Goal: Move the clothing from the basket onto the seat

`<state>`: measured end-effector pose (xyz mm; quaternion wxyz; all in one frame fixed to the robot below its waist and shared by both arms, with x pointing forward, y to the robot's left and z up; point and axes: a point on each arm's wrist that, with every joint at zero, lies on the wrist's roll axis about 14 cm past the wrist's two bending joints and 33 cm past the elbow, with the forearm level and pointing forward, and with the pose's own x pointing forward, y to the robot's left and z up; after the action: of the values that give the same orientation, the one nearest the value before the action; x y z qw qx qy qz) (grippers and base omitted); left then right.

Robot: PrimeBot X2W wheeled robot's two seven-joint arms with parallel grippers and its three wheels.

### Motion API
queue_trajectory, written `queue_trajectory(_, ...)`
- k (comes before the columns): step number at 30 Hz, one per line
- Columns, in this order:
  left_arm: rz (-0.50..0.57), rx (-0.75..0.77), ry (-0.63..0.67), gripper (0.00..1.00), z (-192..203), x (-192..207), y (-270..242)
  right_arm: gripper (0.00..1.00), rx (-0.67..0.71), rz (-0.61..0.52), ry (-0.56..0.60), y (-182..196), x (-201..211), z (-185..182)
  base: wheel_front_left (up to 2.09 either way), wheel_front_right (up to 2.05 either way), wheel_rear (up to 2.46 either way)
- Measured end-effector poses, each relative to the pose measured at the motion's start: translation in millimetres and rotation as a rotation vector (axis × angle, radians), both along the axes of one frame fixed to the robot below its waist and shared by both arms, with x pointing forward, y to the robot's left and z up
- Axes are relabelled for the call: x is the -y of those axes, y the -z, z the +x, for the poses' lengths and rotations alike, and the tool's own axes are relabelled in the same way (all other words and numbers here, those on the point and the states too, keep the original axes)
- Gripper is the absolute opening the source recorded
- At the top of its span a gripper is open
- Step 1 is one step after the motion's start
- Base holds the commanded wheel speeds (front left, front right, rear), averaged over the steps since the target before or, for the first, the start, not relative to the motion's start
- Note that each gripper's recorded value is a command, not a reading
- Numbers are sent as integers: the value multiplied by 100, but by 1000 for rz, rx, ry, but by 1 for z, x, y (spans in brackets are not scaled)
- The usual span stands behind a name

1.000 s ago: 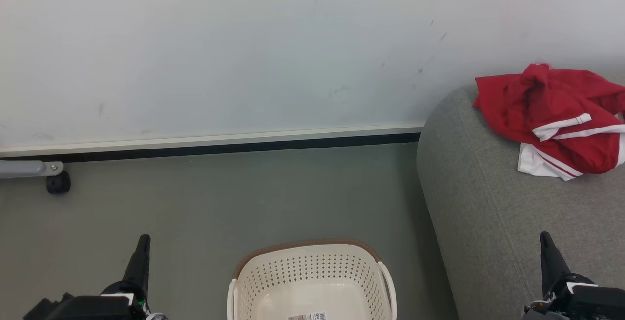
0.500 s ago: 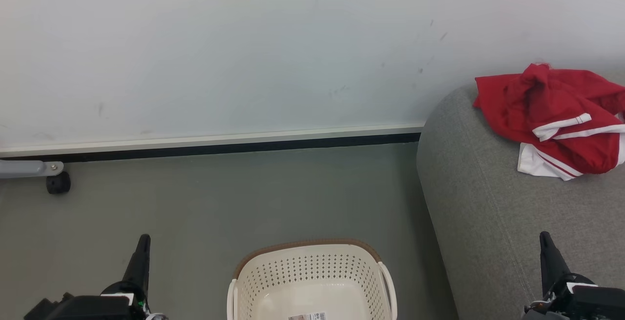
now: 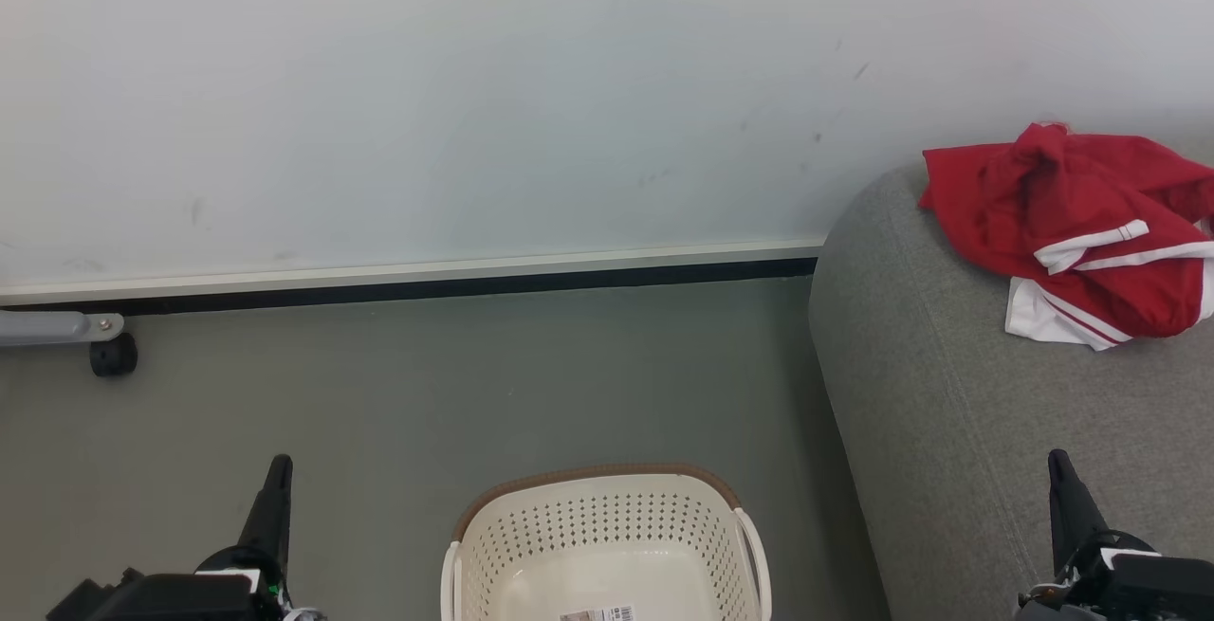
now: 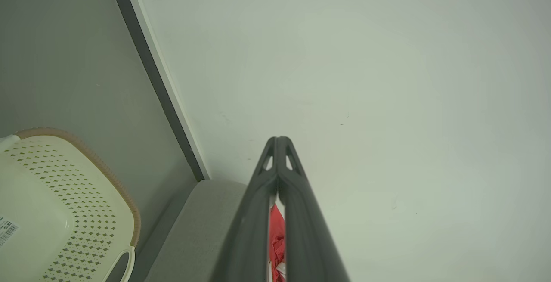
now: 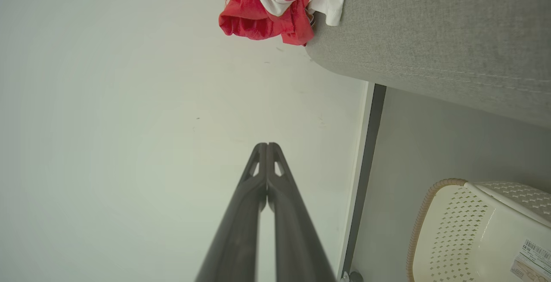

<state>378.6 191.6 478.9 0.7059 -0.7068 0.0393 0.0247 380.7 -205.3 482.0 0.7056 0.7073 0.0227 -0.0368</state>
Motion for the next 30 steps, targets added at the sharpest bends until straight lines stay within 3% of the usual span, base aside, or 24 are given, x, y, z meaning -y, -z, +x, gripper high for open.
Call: queue_trajectory(30,-1,0,0,0,0,0,0,0,0,0,0,0,0,0,0,0,0)
